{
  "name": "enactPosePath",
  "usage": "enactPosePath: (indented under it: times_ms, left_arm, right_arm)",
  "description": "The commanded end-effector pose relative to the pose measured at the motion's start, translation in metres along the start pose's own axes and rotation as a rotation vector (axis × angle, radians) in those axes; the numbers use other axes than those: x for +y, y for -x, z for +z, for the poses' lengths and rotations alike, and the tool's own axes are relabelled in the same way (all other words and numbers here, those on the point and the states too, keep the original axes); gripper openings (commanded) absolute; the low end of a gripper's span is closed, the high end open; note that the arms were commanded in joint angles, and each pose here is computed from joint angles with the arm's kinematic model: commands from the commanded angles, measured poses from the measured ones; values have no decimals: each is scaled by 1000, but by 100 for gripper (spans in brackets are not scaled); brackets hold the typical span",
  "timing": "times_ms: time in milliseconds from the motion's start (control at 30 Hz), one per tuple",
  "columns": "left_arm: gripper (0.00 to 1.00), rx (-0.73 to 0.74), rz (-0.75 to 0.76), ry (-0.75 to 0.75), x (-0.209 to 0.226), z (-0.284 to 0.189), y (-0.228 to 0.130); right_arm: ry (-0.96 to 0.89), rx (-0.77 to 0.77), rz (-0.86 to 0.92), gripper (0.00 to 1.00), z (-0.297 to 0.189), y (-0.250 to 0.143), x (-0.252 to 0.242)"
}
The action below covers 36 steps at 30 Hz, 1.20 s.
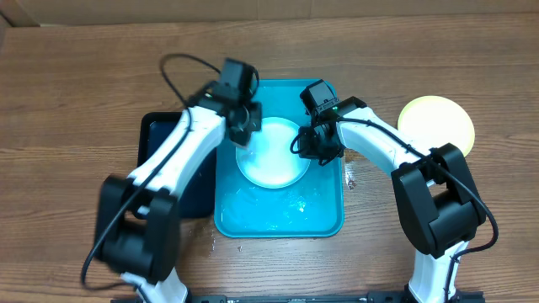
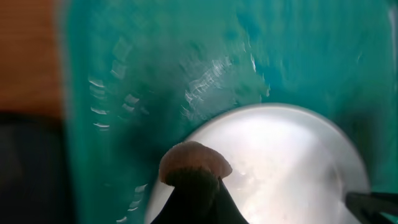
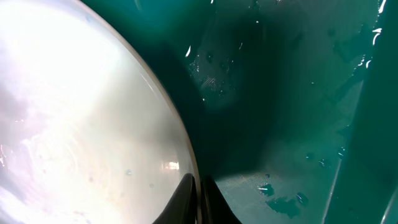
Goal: Clean dirty plates on tray and stack at the side
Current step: 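Return the sponge to the black tray with the left gripper, then lift the white plate upright with the right gripper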
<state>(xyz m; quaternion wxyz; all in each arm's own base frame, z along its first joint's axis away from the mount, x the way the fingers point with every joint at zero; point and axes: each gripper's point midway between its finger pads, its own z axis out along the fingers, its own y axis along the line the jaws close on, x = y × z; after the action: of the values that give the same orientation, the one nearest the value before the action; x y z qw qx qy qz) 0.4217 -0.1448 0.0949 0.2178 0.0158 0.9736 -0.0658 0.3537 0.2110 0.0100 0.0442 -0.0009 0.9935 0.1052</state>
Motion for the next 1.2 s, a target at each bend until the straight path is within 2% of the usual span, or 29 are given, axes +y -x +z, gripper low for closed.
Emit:
enactPosePath:
  times_ms: [0,100,233,467,667,700,733,800,900,933,967,1000,1167]
  left_arm:
    - [4,-161,10,184,35,-68,35]
    - [4,-117,-23,290,66,-90,19]
    - [4,-15,-131,335,104,-94,-9]
    - [4,81,-286,220,140,-56,-50]
    - [4,116,-322,106,139,-23,-80]
    - [11,119,-327,105,139,-22,-83]
    - [29,120,-327,106,140,-22,-84]
    - [52,116,-327,108,141,-22,-82]
    - [56,106,-326,107,141,-23,-79]
    - [61,101,-326,105,140,-24,-77]
    - [77,96,-326,101,140,-25,-75]
    - [84,89,-325,94,138,-27,-72]
    - [97,-2,-310,47,129,-51,-45]
  right_arm:
    - [-10,36,-10,4,14,-9,2]
    - [-10,38,-9,4,13,-10,1]
    - [-12,42,-9,4,10,-9,2]
    - [-14,45,-9,4,5,-10,3]
    - [-14,48,-8,4,4,-11,3]
    - [-11,47,-9,4,2,-11,3]
    - [-9,43,-9,4,1,-10,4]
    - [-5,34,-10,4,-4,-9,5]
    - [8,7,-14,4,-18,-6,9]
    - [8,-7,-14,4,-26,-4,9]
    - [0,-24,-14,4,-35,-1,8]
    - [-17,-44,-12,4,-45,2,6]
    - [-214,-206,3,4,-117,22,-25]
